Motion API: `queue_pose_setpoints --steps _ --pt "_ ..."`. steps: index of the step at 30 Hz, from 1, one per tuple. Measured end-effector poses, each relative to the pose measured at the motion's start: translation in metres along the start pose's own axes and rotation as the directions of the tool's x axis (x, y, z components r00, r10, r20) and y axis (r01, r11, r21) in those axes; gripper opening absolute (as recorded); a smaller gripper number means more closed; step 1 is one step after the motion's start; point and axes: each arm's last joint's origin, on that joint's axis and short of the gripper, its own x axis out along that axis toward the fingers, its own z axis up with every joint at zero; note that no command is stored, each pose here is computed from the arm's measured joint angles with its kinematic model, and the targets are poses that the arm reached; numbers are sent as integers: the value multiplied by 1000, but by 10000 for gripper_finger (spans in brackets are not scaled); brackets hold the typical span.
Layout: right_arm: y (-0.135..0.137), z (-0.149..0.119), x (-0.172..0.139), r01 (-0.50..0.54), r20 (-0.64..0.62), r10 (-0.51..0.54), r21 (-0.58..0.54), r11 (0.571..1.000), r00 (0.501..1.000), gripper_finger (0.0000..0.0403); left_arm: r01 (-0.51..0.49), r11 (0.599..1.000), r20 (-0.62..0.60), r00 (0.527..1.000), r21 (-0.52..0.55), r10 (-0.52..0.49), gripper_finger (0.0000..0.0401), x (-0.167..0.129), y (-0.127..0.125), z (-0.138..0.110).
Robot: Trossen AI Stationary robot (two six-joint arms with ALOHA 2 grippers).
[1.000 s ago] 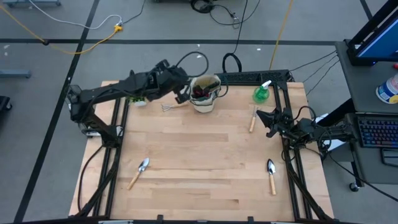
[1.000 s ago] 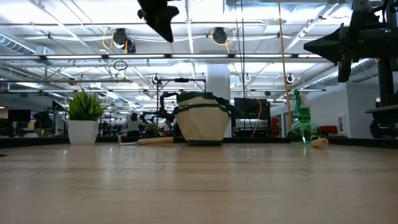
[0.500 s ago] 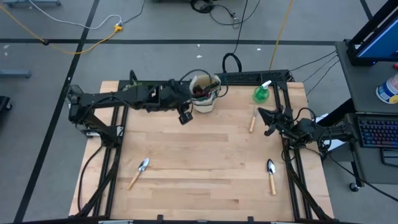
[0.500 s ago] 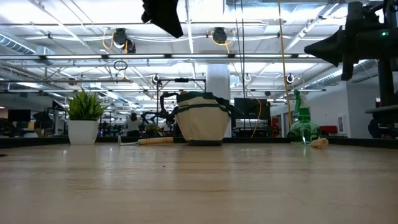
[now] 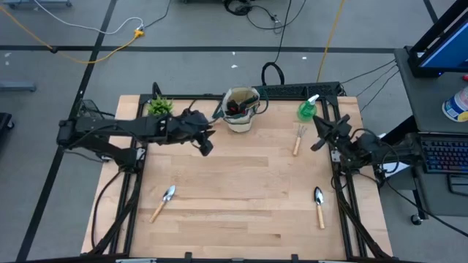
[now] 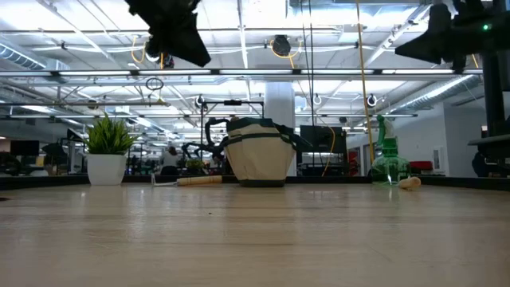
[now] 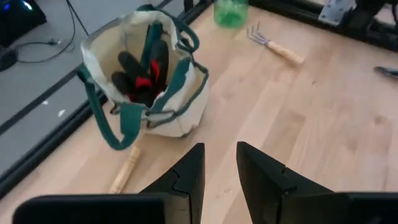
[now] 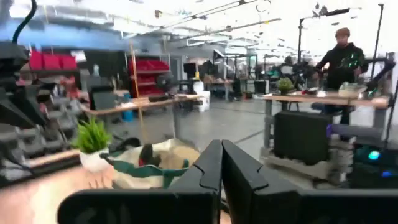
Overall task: Pick & Place Garden tools in Gardening bag
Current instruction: Put the green spray bottle into the green gardening bag
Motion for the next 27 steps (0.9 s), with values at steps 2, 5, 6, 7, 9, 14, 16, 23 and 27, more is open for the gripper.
queue_pose_setpoints --steps 2,5,6,7,9,14,16,23,27 --pt "1 10 3 28 -23 -29 -28 999 999 0 9 1000 37 999 -28 -8 97 -8 7 -6" --pt "5 21 8 46 -84 -55 -108 993 995 0 5 998 66 998 -66 -1 97 -16 18 -16" --pt "6 25 10 56 -101 -70 -133 990 992 0 5 997 78 997 -75 1 97 -17 21 -19" --pt "8 31 13 63 -114 -81 -152 986 990 0 0 997 80 997 -79 6 97 -20 25 -22" --pt "10 40 17 93 -144 -124 -203 975 982 0 7 995 119 993 -95 4 97 -26 30 -23" --pt "15 62 30 106 -206 -171 -294 950 964 0 -7 995 141 990 -102 21 97 -35 43 -26" --pt "15 71 35 124 -231 -202 -314 941 952 0 2 996 148 989 -88 11 97 -38 47 -26" --pt "12 75 56 103 -427 -268 -371 923 864 0 39 997 145 989 -61 -30 97 -39 58 -23" --pt "6 64 68 20 -588 -258 -379 925 767 0 61 997 137 989 -49 -54 97 -37 63 -22"
